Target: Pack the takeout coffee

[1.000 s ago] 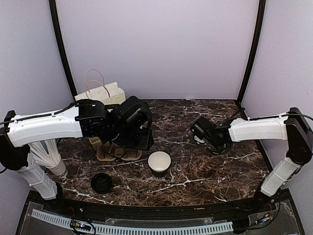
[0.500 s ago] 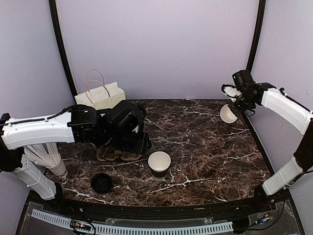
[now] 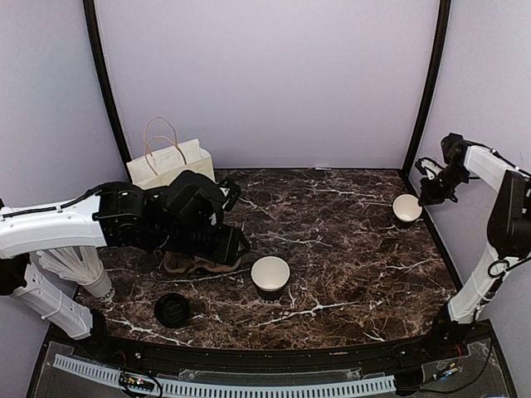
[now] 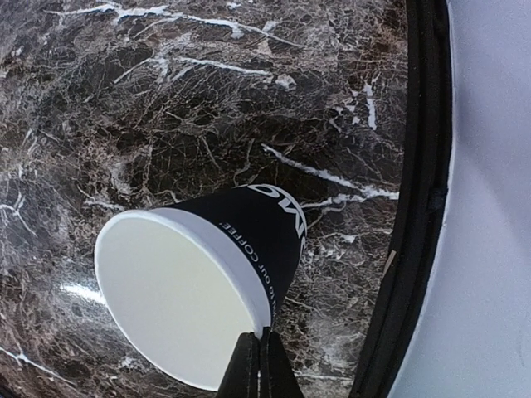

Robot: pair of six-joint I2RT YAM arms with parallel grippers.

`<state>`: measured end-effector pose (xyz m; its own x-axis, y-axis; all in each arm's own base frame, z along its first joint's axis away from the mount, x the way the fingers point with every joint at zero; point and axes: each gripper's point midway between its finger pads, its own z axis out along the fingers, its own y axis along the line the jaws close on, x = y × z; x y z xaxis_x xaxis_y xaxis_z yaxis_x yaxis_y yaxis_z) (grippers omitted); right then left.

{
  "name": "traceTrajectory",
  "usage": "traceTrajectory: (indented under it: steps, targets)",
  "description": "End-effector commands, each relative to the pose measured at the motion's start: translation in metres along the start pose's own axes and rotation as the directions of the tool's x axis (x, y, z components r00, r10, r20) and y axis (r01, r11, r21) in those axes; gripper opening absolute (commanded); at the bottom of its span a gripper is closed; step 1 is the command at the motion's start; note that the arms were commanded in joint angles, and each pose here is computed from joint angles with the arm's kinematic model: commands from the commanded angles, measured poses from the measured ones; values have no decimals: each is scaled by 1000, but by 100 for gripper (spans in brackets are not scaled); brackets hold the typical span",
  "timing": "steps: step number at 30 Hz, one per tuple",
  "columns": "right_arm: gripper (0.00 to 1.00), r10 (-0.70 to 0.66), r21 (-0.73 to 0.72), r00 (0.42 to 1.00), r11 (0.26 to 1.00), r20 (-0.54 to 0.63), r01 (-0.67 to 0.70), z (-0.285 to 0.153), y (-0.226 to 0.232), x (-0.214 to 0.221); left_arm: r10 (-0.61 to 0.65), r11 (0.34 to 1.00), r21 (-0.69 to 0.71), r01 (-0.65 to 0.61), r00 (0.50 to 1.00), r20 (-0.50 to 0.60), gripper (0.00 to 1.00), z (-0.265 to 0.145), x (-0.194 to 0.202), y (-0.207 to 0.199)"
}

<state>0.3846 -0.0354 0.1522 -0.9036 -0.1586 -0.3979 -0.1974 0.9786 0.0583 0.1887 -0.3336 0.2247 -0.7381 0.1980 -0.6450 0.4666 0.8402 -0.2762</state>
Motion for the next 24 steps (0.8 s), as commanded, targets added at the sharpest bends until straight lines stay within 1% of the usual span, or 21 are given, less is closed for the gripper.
traceTrajectory:
  steps: [1, 5, 10, 14, 18, 21, 24]
  targets:
    - [0, 111, -164, 994, 980, -9, -111, 4, 7, -2, 16, 1000, -7, -16, 1000, 22, 43, -8, -1, 7]
    - [0, 141, -184, 990, 973, -19, -142, 10, 3, -2, 16, 1000, -16, -16, 1000, 21, 43, -9, 2, 11]
    - [22, 147, -153, 989, 978, 11, -143, 1, -2, -7, 11, 999, -51, -10, 1000, 23, 46, -11, 5, 21]
    - [30, 135, -112, 989, 985, 62, -128, -18, -4, -12, -1, 995, -103, 1, 1000, 4, 49, -15, 12, 35]
    - [34, 103, -67, 983, 993, 149, -94, -51, -2, -18, -24, 987, -157, 19, 999, -30, 51, -21, 23, 51]
    - [37, 26, -124, 962, 992, 270, 8, -78, 25, -20, -51, 975, -221, 32, 995, -81, 51, -24, 42, 72]
    - [44, -91, -187, 923, 967, 373, 171, -90, 69, -11, -100, 959, -277, 56, 984, -147, 51, -25, 67, 94]
